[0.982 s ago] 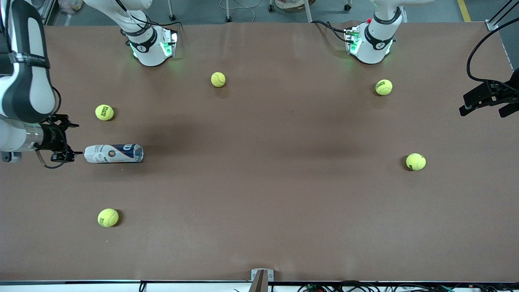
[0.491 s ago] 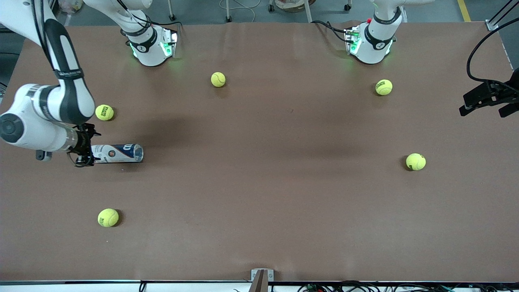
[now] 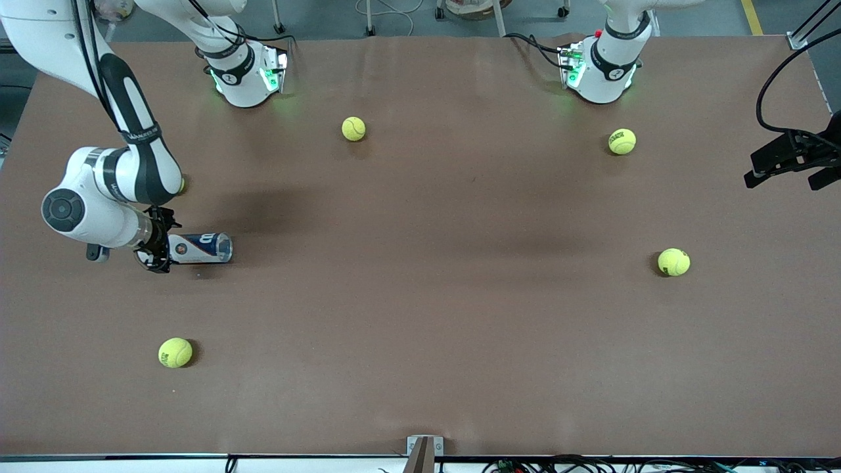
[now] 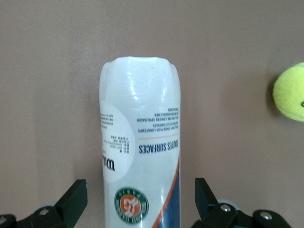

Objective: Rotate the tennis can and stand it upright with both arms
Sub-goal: 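Reach the right gripper down and grasp the lying white tennis can, then lift the can with the right gripper and carry it to mid-table, then reach the left gripper toward the can held by the right gripper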

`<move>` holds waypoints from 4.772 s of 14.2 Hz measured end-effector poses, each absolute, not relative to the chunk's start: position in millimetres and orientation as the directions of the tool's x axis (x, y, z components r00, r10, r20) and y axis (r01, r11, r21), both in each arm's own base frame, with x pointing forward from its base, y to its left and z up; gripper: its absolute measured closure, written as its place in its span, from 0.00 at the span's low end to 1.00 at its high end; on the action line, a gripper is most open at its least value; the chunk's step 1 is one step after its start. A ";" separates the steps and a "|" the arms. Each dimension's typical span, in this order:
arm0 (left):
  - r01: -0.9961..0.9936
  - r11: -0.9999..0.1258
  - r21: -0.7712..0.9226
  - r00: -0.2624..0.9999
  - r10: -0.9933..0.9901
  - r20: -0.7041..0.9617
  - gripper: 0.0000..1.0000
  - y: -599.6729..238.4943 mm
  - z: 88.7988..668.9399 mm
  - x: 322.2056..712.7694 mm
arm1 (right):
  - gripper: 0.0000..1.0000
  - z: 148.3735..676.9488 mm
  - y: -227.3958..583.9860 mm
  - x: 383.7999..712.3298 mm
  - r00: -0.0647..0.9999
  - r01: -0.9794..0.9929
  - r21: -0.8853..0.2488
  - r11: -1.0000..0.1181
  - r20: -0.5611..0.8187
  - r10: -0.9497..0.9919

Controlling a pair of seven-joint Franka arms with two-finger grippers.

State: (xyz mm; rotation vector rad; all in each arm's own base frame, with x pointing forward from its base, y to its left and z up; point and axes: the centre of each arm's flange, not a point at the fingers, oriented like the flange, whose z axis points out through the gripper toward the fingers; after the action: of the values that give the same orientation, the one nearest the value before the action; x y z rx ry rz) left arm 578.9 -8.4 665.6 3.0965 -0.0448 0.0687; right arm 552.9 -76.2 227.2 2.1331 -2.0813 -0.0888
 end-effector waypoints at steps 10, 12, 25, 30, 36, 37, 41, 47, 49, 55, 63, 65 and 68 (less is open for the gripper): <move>-0.030 -0.999 0.043 0.999 -0.028 0.045 0.00 -8.4 665.6 578.9 | 0.01 190.0 -83.8 550.9 0.031 -0.987 0.162 -0.017 0.080 -0.996; -0.030 -0.999 0.043 0.999 -0.028 0.045 0.00 -8.4 665.6 578.9 | 0.07 185.2 -83.6 549.9 0.034 -0.985 0.169 -0.020 0.082 -0.996; -0.030 -0.999 0.043 0.999 -0.028 0.045 0.00 -8.6 665.6 578.9 | 0.41 217.4 -57.3 569.4 0.141 -0.945 0.305 -0.118 0.054 -0.988; -0.030 -0.999 0.043 0.999 -0.029 0.045 0.00 -8.7 665.6 578.9 | 0.41 239.0 28.0 574.5 0.132 -0.954 0.278 -0.115 0.042 -0.990; -0.031 -0.999 0.043 0.999 -0.029 0.045 0.00 -8.7 665.6 578.9 | 0.41 267.6 186.5 561.2 0.109 -0.970 0.218 -0.107 -0.005 -0.994; -0.031 -0.999 0.043 0.999 -0.029 0.045 0.00 -8.7 665.6 578.9 | 0.41 273.0 215.4 555.7 0.106 -0.973 0.204 -0.104 -0.001 -0.994; -0.031 -0.999 0.043 0.999 -0.029 0.045 0.00 -8.8 665.6 578.9 | 0.40 298.2 323.2 531.2 0.124 -0.982 0.144 -0.125 -0.016 -0.992; -0.031 -0.999 0.043 0.999 -0.029 0.045 0.00 -8.8 665.5 578.9 | 0.40 299.5 451.1 520.1 0.127 -0.988 0.079 -0.132 -0.072 -0.989; -0.031 -0.999 0.043 0.999 -0.029 0.045 0.00 -8.8 665.5 578.9 | 0.40 289.3 487.5 525.2 0.101 -0.993 0.054 -0.106 -0.082 -0.992; -0.031 -0.999 0.043 0.999 -0.029 0.045 0.00 -8.8 665.5 578.9 | 0.40 255.7 565.7 534.0 0.002 -1.000 -0.006 -0.001 -0.118 -0.993; -0.031 -0.999 0.043 0.999 -0.029 0.044 0.00 -8.8 665.1 579.0 | 0.37 211.3 599.0 533.0 -0.028 -0.991 -0.123 0.045 -0.141 -0.990; -0.032 -0.998 0.056 0.999 -0.030 0.042 0.00 -10.2 663.9 579.2 | 0.37 211.0 601.9 533.4 -0.036 -0.989 -0.136 0.056 -0.146 -0.989; -0.033 -0.992 0.125 0.999 -0.032 0.014 0.00 -18.6 648.9 585.8 | 0.30 206.3 606.5 530.6 -0.031 -0.986 -0.155 0.054 -0.150 -0.988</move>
State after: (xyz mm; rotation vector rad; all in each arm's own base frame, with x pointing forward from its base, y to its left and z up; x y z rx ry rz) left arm 585.8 -18.6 648.9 3.0155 -0.0490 0.0179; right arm 530.6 606.5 206.3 2.3227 -2.4256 0.0144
